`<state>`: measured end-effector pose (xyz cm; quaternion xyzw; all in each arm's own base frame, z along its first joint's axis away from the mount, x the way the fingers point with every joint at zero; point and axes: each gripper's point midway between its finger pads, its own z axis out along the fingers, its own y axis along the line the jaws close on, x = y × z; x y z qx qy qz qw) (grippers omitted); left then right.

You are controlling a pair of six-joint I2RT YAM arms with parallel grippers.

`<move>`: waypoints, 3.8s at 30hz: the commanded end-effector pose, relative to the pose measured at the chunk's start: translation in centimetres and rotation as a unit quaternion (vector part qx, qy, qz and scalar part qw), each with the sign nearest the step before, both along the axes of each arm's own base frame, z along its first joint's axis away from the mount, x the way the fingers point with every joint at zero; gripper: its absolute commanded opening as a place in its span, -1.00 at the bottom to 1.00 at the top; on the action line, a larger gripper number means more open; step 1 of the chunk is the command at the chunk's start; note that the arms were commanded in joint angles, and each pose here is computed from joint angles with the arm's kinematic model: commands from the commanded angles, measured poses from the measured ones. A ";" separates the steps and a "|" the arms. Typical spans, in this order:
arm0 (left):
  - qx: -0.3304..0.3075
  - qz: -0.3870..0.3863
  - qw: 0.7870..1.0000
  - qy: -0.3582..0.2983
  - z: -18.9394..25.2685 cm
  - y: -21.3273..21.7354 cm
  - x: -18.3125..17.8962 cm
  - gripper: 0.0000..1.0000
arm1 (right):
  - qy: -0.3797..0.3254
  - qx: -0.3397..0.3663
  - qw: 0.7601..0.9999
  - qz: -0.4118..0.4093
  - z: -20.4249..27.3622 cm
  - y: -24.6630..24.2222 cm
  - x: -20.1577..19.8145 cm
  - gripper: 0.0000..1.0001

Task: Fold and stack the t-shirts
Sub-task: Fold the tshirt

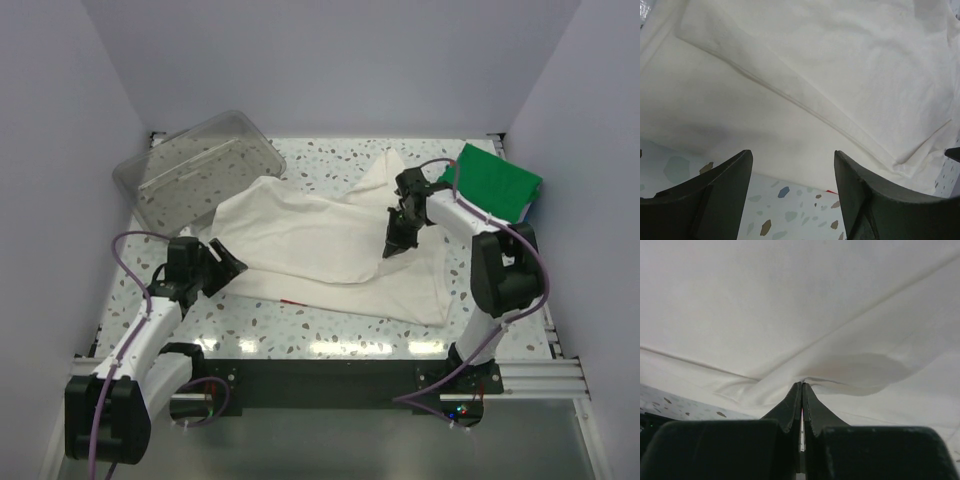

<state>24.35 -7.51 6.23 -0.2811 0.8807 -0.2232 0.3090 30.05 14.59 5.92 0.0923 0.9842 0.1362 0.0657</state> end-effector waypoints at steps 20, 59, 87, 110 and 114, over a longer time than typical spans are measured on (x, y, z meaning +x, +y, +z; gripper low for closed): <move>0.015 -0.006 1.000 -0.006 -0.2 0.3 0.8 0.43 | -0.027 -0.016 0.999 0.025 1.7 1.5 1.1 -0.76; 0.014 -0.018 1.000 0.009 -1.2 0.0 0.2 0.43 | 0.044 -0.071 0.996 0.015 -4.9 -2.4 -6.8 -0.52; 0.018 -0.016 1.000 0.003 -0.8 0.2 -0.1 0.43 | 0.033 -0.072 0.996 0.041 -2.1 -1.8 -4.5 -0.87; 0.036 -0.028 0.999 0.000 -0.4 0.4 1.1 0.43 | -0.032 0.023 0.999 0.030 0.0 5.7 8.0 -0.80; 0.042 -0.034 0.998 -0.011 0.2 0.5 2.0 0.43 | -0.053 0.039 0.998 0.026 1.8 6.2 8.6 -0.13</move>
